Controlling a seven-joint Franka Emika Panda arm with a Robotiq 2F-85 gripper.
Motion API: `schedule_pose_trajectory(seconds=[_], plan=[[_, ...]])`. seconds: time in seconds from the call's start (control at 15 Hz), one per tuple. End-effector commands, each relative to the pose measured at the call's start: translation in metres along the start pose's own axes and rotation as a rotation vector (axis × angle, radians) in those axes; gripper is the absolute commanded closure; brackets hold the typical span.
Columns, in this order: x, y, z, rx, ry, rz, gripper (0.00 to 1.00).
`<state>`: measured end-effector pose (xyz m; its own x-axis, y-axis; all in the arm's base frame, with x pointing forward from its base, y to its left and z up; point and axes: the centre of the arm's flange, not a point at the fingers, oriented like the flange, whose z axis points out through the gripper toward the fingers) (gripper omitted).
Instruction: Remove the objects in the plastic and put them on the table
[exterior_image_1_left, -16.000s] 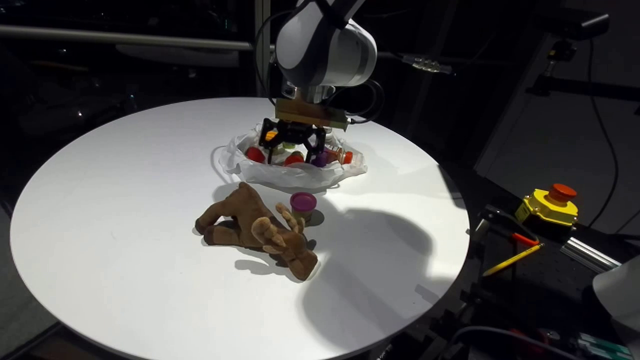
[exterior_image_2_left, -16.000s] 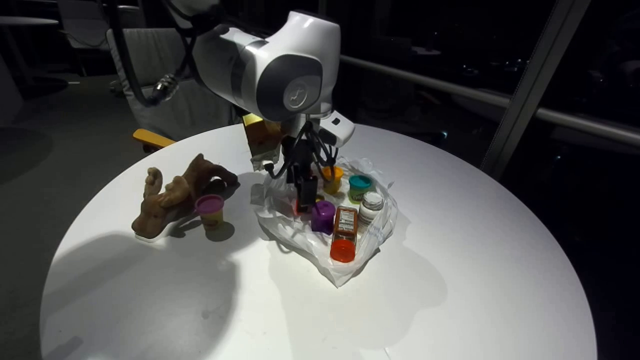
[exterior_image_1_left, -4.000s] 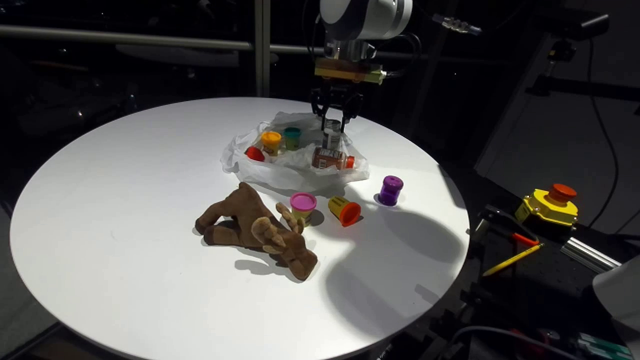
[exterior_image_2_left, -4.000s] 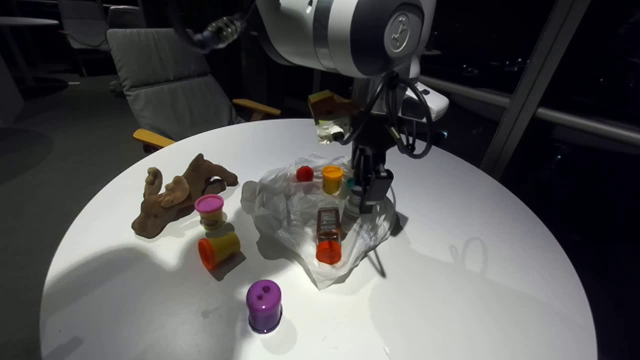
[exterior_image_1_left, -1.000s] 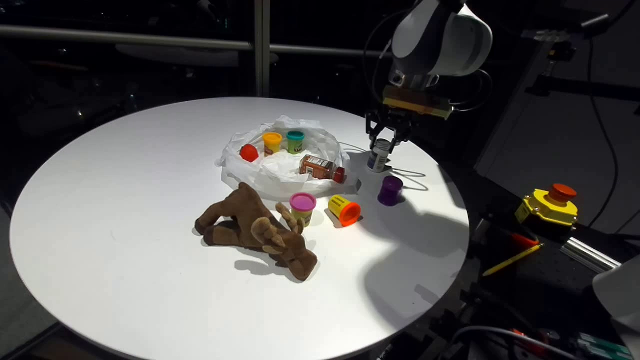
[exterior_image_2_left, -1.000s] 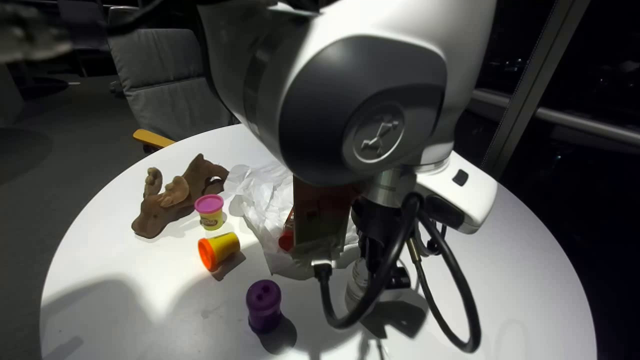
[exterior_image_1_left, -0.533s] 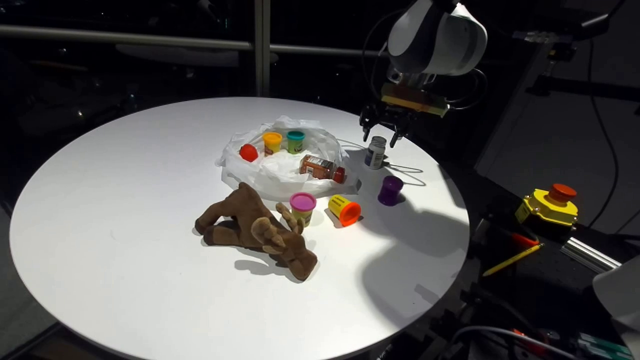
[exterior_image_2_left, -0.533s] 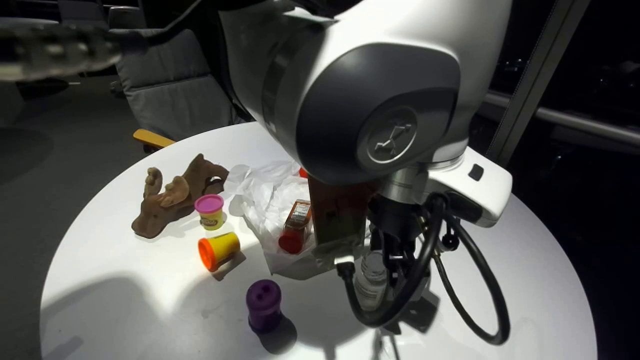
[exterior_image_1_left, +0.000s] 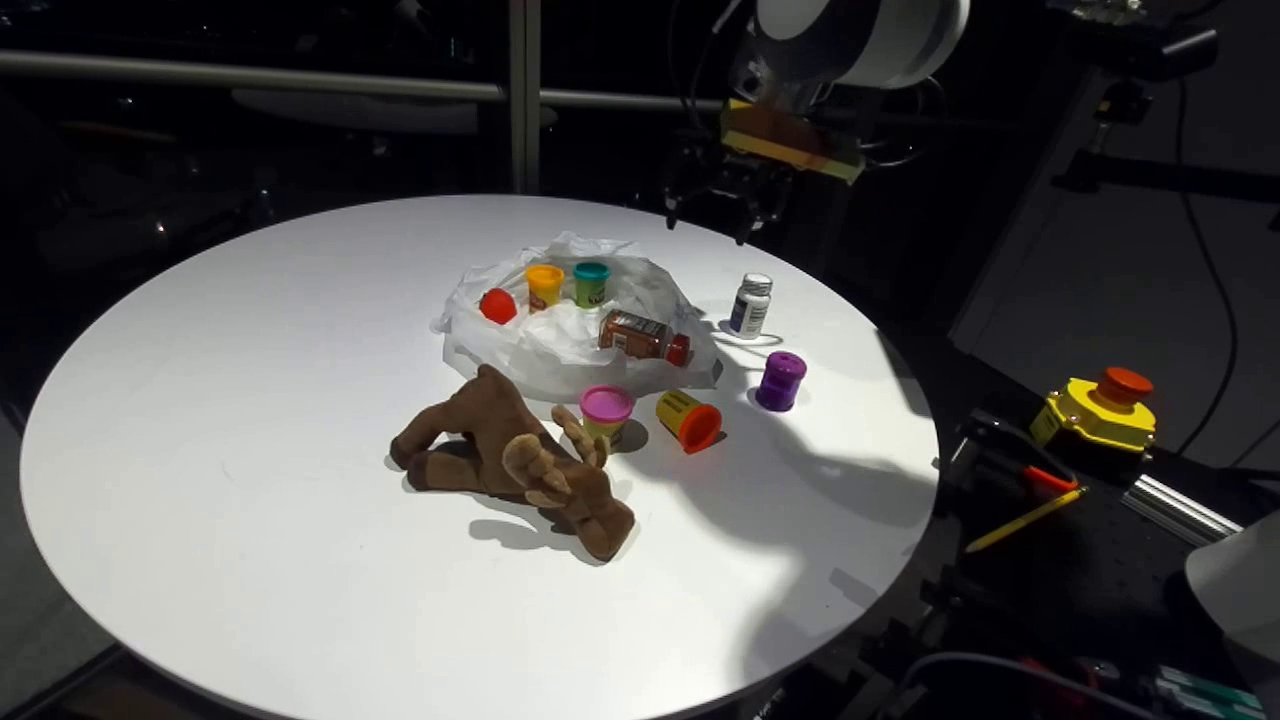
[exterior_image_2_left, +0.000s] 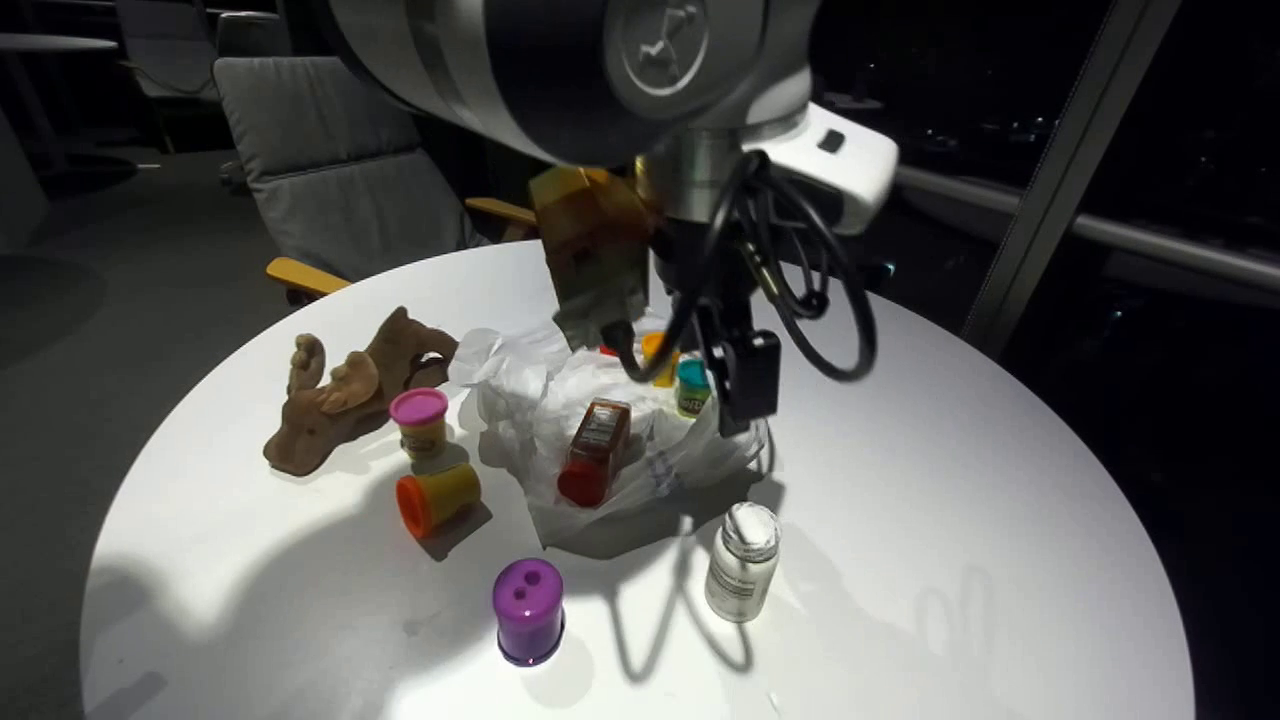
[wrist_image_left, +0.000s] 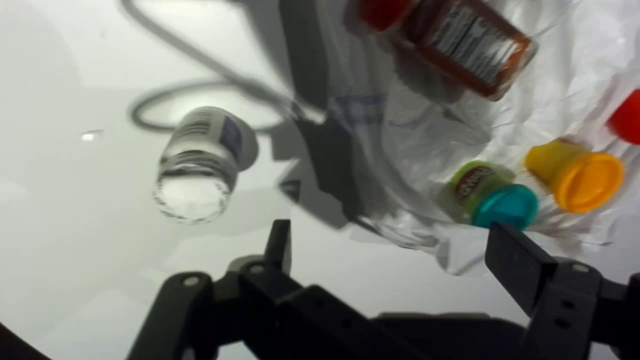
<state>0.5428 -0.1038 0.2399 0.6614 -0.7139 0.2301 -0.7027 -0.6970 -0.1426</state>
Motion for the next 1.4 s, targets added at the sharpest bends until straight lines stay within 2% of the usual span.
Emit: schedule_pose_trajectory(seconds=[0.0,0.27,0.47,0.6,0.93,1.33], plan=[[-0.002,-0.076,-0.007,0.004,0.011,-0.096,0.0],[-0.005,-0.14,0.02,-0.015,-0.047,-0.167,0.0],[-0.007,-0.162,0.052,-0.062,-0.147,-0.197,0.0],[-0.008,-0.169,0.07,-0.08,-0.175,-0.218,0.0],[0.0,-0.185,0.102,-0.053,-0.141,-0.211,0.0],[0.012,-0.195,0.119,-0.036,-0.1,-0.168,0.0]])
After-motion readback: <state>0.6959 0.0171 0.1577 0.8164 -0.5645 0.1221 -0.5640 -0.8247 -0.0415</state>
